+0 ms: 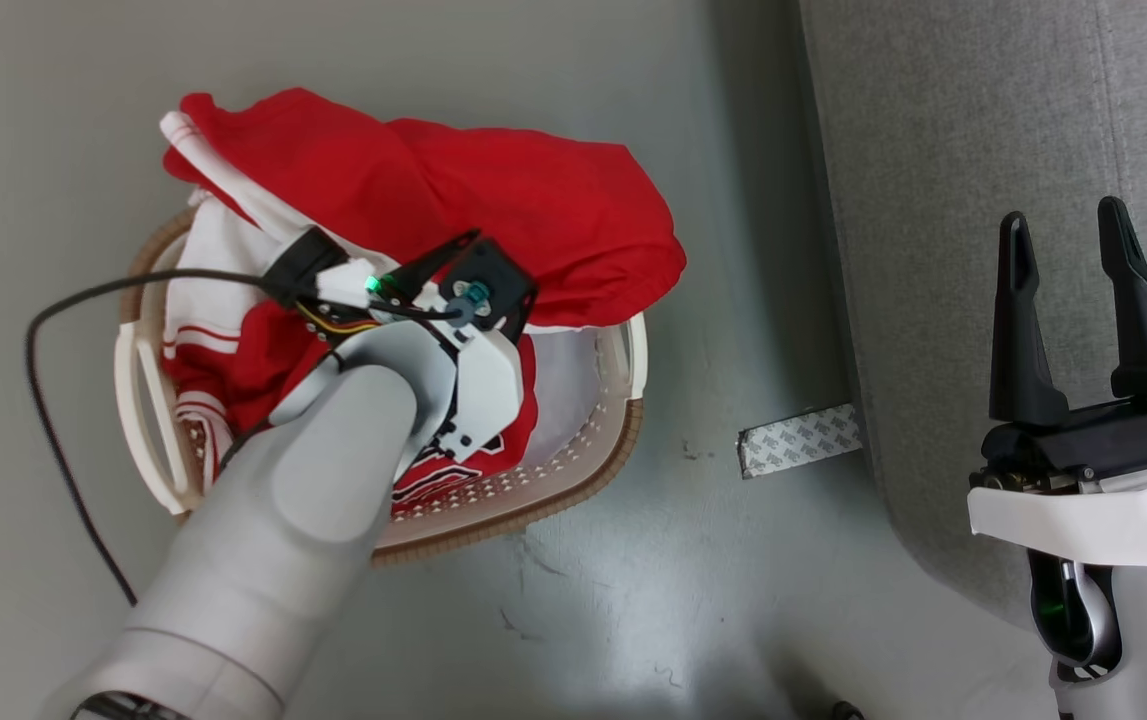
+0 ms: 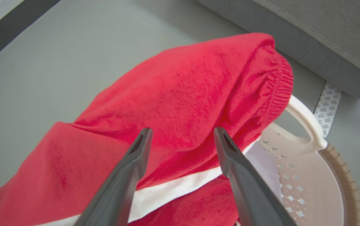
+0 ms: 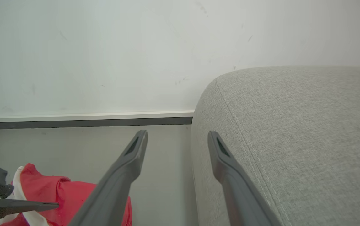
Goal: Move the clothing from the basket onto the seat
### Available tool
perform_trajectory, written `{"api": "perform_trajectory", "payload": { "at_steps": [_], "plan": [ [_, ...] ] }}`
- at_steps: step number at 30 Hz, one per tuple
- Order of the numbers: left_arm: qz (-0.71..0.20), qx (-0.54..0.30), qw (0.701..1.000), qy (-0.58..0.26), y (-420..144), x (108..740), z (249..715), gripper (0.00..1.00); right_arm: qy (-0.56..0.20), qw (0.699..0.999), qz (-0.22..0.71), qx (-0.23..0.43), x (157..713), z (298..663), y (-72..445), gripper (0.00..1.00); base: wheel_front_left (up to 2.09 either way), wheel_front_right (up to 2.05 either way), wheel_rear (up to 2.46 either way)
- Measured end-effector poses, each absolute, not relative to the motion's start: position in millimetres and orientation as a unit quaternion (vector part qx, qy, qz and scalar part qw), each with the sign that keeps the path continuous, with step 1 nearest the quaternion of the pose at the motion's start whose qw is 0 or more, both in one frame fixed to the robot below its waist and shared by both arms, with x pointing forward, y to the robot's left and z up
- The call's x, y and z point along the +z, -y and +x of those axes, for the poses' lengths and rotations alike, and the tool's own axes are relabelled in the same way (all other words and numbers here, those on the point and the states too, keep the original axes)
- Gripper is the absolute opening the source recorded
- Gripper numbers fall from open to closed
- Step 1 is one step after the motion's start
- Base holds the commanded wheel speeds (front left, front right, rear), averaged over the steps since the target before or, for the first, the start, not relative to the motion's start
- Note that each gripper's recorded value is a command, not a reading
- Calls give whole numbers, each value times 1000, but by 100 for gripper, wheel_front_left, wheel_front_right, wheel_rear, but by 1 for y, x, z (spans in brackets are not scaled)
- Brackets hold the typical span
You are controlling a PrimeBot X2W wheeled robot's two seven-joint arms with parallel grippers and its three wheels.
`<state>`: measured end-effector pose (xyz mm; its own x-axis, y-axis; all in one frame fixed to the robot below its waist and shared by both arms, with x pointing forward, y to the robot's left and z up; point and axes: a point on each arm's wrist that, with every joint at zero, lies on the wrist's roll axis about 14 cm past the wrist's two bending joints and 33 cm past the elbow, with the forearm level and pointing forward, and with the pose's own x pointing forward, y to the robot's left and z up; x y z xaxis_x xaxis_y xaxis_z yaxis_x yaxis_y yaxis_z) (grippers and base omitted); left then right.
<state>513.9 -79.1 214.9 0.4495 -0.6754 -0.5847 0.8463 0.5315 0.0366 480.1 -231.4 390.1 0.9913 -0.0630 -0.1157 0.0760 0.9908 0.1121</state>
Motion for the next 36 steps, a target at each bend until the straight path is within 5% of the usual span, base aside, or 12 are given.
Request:
{"api": "perform_trajectory", "payload": {
  "at_steps": [33, 34, 35, 36],
  "plan": [
    [225, -499, 772, -323, 85, 133, 506, 100, -105, 992, 38, -53, 349, 472, 246, 100, 0, 0, 0],
    [228, -499, 770, -326, 84, 132, 506, 98, -105, 992, 37, -54, 349, 471, 246, 100, 0, 0, 0],
    [230, -499, 768, -329, 84, 131, 506, 80, -105, 992, 37, -54, 349, 471, 246, 100, 0, 0, 0],
    [230, -500, 767, -330, 84, 130, 505, 73, -105, 992, 36, -55, 349, 471, 247, 100, 0, 0, 0]
  ]
}}
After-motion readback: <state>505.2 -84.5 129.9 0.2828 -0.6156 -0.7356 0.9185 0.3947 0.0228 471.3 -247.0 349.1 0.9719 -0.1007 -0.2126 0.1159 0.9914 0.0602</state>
